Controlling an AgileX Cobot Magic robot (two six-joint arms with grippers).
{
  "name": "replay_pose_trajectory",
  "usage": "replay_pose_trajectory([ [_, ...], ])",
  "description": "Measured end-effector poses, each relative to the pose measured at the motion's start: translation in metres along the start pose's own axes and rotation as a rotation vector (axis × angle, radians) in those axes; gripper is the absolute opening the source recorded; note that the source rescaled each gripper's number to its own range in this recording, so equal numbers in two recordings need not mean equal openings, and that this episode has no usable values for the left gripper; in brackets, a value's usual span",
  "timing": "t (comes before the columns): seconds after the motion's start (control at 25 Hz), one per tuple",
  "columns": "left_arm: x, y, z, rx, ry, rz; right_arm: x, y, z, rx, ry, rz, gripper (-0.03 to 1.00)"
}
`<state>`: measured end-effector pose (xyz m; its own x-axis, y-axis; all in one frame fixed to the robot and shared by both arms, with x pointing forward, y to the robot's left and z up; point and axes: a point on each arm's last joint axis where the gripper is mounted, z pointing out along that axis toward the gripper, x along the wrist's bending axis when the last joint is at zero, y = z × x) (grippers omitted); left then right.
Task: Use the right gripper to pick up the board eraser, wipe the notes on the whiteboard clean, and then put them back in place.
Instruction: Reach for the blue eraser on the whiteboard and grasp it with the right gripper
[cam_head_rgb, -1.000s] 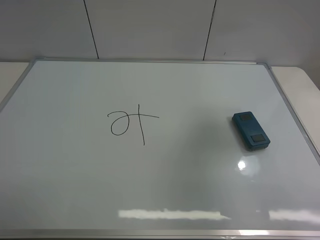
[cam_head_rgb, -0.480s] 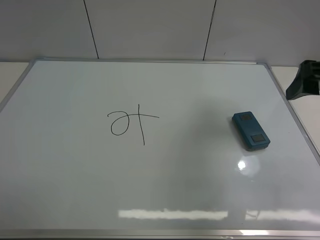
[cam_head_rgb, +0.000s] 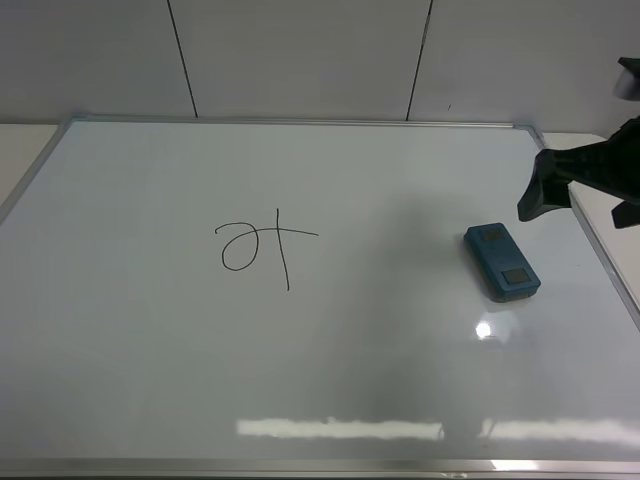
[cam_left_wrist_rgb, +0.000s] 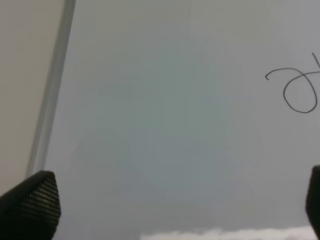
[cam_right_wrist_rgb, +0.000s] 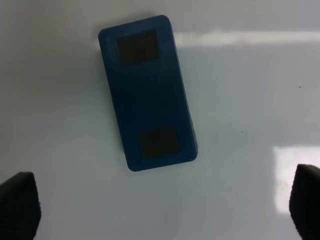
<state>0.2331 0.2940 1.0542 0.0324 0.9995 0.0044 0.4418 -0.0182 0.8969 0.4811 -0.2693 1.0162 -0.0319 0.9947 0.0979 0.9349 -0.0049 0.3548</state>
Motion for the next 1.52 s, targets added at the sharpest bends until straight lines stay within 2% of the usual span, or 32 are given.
replay_pose_trajectory([
  [0.52, 0.0, 0.0, 0.0, 0.0, 0.0, 0.0, -0.002, 0.014, 0.059, 0.092, -0.002, -0.117, 1.0],
  [0.84, 0.0, 0.0, 0.0, 0.0, 0.0, 0.0, 0.017, 0.035, 0.084, 0.111, 0.022, -0.198, 1.0],
  [1.0, 0.0, 0.0, 0.0, 0.0, 0.0, 0.0, 0.021, 0.033, 0.097, 0.146, 0.033, -0.193, 1.0],
  [1.52, 0.0, 0.0, 0.0, 0.0, 0.0, 0.0, 0.017, 0.025, 0.099, 0.213, 0.016, -0.163, 1.0],
])
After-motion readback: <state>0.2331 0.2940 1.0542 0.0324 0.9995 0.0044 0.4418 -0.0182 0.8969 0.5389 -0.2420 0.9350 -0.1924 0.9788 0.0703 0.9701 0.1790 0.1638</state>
